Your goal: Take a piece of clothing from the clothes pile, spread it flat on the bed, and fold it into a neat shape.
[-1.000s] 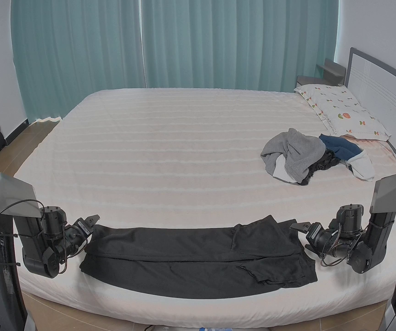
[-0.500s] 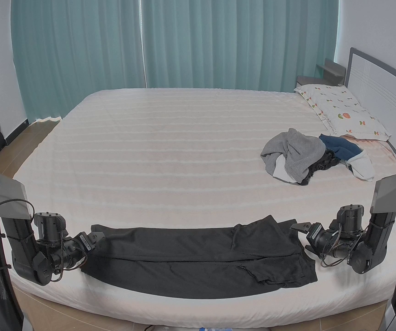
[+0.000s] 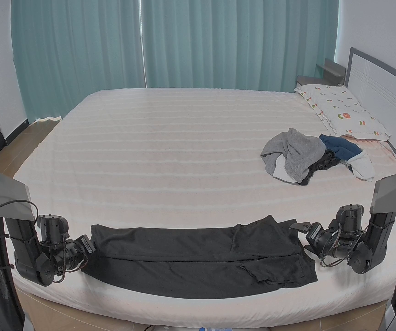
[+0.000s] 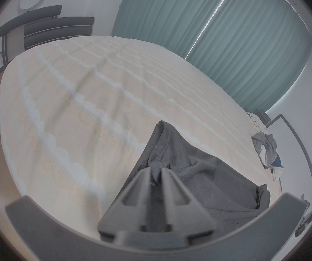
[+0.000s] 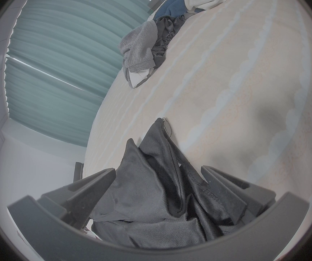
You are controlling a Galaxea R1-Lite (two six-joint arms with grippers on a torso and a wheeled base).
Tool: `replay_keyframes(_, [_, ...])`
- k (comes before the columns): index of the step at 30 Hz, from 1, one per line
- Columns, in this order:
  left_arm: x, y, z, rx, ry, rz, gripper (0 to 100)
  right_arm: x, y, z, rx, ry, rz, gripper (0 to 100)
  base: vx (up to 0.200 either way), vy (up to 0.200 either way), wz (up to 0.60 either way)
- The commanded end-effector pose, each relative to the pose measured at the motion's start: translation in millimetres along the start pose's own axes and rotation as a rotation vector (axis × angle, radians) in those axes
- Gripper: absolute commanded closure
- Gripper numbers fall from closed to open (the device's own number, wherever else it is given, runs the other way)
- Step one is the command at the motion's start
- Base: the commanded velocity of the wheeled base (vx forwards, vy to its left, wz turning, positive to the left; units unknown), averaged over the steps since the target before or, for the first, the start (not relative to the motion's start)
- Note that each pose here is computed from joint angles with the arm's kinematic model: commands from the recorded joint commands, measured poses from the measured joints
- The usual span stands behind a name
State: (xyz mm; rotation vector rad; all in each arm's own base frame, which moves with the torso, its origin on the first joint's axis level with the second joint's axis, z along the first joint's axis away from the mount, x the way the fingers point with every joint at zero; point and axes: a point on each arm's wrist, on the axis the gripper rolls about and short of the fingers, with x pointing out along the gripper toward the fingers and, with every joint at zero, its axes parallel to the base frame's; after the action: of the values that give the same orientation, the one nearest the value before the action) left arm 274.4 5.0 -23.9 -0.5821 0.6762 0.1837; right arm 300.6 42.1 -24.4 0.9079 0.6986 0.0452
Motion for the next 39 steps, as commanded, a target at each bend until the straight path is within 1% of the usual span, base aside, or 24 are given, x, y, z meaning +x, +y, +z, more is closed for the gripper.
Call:
replay_keyframes(1, [3.5,2.2,-3.0,-0.001,0.011,0.010,100,-0.4,0.7,0.4,-0.001,-0.002,0.003,0,0.000,0.000,0.00])
replay_keyframes(4, [5.6,-0.1,5.6,-0.009,-0.039,0.014,100,-1.6,3.2,1.5,-0.004,-0.012,0.008,0,0.000,0.000,0.00])
replay_keyframes(7, [4.7,-3.5,14.1,-0.016,-0.086,0.015,100,-7.5,11.1,5.4,-0.010,-0.030,0.031,0,0.000,0.000,0.00])
replay_keyframes(8, [1.1,-5.9,21.0,-0.026,-0.119,0.009,100,-12.0,16.7,8.4,-0.015,-0.044,0.047,0,0.000,0.000,0.00])
replay_keyframes(10, [-1.1,-7.4,23.3,-0.031,-0.130,0.003,100,-13.7,18.8,9.6,-0.016,-0.049,0.053,0,0.000,0.000,0.00])
replay_keyframes(11, [-8.1,-12.7,29.9,-0.059,-0.160,-0.021,100,-20.3,27.3,10.6,-0.025,-0.056,0.076,0,0.000,0.000,0.00])
replay_keyframes(18, [-14.4,-18.1,35.7,-0.074,-0.184,-0.052,100,-22.3,35.2,-1.4,-0.037,-0.022,0.092,0,0.000,0.000,0.00])
replay_keyframes(20, [-13.9,-19.2,36.5,-0.079,-0.187,-0.058,100,-21.2,38.1,-9.6,-0.045,-0.001,0.091,0,0.000,0.000,0.00])
replay_keyframes(21, [-13.6,-20.8,38.2,-0.098,-0.198,-0.070,100,-19.2,41.7,-16.4,-0.047,0.010,0.092,0,0.000,0.000,0.00])
replay_keyframes(23, [-13.7,-22.5,40.0,-0.118,-0.212,-0.086,100,-16.9,44.1,-22.5,-0.048,0.012,0.080,0,0.000,0.000,0.00])
replay_keyframes(26, [-12.5,-24.7,43.4,-0.132,-0.237,-0.108,100,-11.8,44.4,-29.8,-0.049,0.019,0.026,0,0.000,0.000,0.00])
replay_keyframes(28, [-11.6,-26.1,45.6,-0.149,-0.250,-0.121,100,-8.8,46.5,-30.5,-0.048,0.024,0.001,0,0.000,0.000,0.00])
replay_keyframes(30, [-11.2,-27.1,47.3,-0.159,-0.258,-0.129,100,-8.5,47.1,-30.5,-0.049,0.026,-0.007,0,0.000,0.000,0.00])
replay_keyframes(31, [-10.0,-28.1,49.0,-0.182,-0.264,-0.136,100,-7.7,45.3,-32.0,-0.047,0.039,-0.030,0,0.000,0.000,0.00])
replay_keyframes(36, [-8.9,-29.2,50.6,-0.189,-0.268,-0.143,100,-5.5,44.7,-32.8,-0.050,0.034,-0.053,0,0.000,0.000,0.00])
replay_keyframes(39, [-8.8,-30.2,50.4,-0.189,-0.268,-0.146,100,-7.5,47.2,-31.2,-0.051,0.021,-0.049,0,0.000,0.000,0.00])
